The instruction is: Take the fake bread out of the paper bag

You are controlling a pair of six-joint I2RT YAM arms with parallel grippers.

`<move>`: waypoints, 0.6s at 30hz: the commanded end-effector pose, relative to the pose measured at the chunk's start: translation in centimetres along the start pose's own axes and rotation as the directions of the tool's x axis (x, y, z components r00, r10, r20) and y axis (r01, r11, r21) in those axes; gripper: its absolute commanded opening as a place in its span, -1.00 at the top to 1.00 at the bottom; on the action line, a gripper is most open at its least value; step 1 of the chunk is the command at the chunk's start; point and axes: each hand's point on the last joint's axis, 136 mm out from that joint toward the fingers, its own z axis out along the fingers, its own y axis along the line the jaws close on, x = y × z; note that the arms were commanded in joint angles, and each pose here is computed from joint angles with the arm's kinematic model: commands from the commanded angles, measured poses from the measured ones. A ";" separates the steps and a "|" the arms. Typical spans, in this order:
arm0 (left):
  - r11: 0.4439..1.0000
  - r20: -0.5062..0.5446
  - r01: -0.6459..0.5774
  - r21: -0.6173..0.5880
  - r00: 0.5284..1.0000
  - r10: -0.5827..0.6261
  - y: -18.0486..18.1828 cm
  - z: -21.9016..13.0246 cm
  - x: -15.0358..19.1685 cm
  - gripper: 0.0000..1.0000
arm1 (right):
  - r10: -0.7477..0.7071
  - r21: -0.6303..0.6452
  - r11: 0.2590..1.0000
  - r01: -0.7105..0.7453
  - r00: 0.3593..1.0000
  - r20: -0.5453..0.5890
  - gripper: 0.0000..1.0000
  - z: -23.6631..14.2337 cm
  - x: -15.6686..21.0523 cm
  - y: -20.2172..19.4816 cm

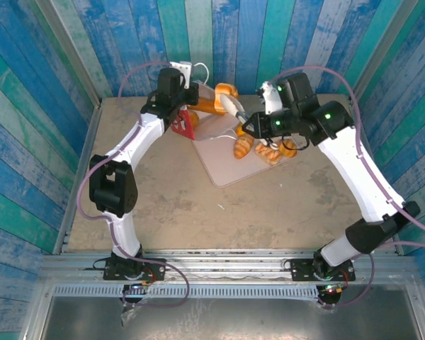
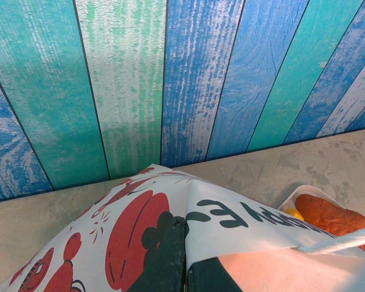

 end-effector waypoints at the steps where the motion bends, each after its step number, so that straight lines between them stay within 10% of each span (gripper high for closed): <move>1: 1.000 -0.057 0.012 -0.017 0.998 -0.013 0.3 1.7 2.2 1.00 | -0.023 0.074 0.997 0.021 0.999 0.024 0.55 -2.2 0.5 -1.2; 18: 1.000 -0.063 0.013 -0.024 0.998 -0.014 0.4 1.6 2.3 1.00 | 0.138 0.435 0.900 0.031 0.926 -0.351 0.52 -0.7 8.9 -8.9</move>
